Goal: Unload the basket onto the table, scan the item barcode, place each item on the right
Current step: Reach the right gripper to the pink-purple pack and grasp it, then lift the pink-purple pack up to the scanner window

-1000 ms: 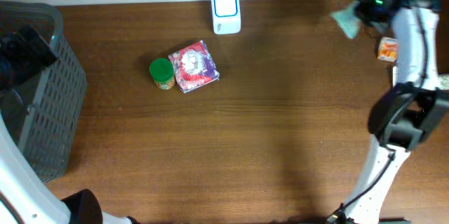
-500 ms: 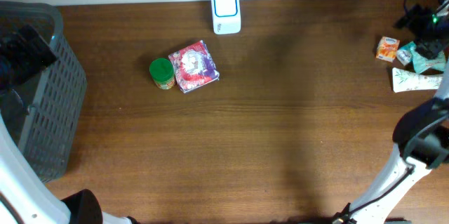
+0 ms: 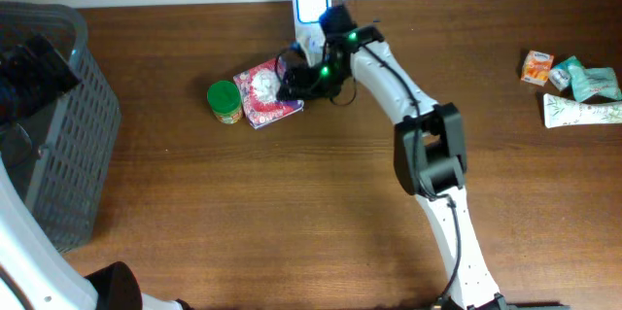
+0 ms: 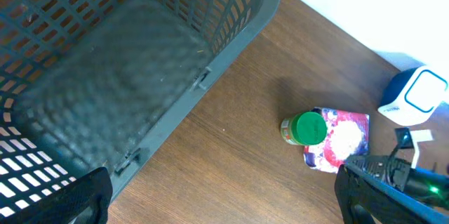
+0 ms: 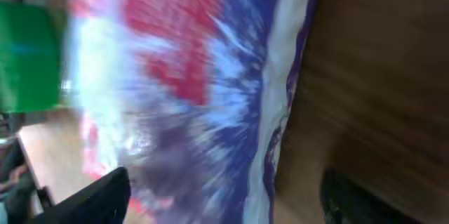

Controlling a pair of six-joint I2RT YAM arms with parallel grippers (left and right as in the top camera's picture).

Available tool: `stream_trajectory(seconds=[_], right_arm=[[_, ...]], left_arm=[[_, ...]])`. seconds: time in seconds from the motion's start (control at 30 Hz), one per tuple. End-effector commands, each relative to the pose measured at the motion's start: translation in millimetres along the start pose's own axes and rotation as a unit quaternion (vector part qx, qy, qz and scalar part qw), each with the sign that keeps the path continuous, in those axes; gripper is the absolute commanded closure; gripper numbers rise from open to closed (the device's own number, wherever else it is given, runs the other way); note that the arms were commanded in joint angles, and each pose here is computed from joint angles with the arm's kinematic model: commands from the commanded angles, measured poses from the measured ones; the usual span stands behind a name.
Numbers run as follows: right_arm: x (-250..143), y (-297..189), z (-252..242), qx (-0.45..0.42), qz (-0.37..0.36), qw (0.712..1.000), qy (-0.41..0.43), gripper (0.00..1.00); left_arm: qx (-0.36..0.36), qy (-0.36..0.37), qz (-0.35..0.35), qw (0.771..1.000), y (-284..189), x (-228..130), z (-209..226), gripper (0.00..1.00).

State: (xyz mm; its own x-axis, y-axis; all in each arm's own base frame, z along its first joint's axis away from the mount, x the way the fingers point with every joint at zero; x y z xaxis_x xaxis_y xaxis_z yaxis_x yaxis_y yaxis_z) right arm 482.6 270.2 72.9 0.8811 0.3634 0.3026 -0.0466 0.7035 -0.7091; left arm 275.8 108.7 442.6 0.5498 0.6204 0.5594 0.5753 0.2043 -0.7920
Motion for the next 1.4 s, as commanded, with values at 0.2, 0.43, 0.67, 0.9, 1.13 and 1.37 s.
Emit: stream_trajectory(seconds=[0.2, 0.43, 0.67, 0.9, 1.13, 1.37], right_arm=[[1, -92, 8, -0.171, 0.004, 0.985, 0.037, 0.96], [-68, -189, 14, -0.609, 0.097, 0.776, 0.134, 0.96], [-54, -57, 110, -0.451, 0.081, 0.889, -0.016, 0.01], [-42, -181, 64, -0.307, 0.074, 0.947, 0.063, 0.02], [-87, -142, -67, 0.056, -0.012, 0.987, 0.151, 0.17], [-82, -108, -65, 0.115, -0.051, 0.981, 0.146, 0.96]], left_arm=[[-0.001, -0.006, -0.003, 1.000, -3, 0, 1, 0.01], [-0.001, -0.006, -0.003, 1.000, -3, 0, 1, 0.01], [-0.001, -0.006, -0.003, 1.000, -3, 0, 1, 0.01], [-0.001, -0.006, -0.003, 1.000, -3, 0, 1, 0.01], [-0.001, -0.006, -0.003, 1.000, -3, 0, 1, 0.01], [-0.001, -0.006, -0.003, 1.000, -3, 0, 1, 0.01]])
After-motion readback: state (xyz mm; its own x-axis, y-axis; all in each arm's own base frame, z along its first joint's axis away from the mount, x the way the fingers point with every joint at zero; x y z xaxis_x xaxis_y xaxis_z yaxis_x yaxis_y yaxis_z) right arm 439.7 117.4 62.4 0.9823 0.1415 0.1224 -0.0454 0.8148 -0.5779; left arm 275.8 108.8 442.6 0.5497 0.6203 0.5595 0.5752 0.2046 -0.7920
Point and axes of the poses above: each gripper's point midway between its finger pads, its own y axis out along the fingers, its own z axis along the line the jaws close on, x = y × z, the point moved 6 cm from there along -y, back along the fingers, and after that the axes turned 7 degrees about -y, right-handed, at the moved point
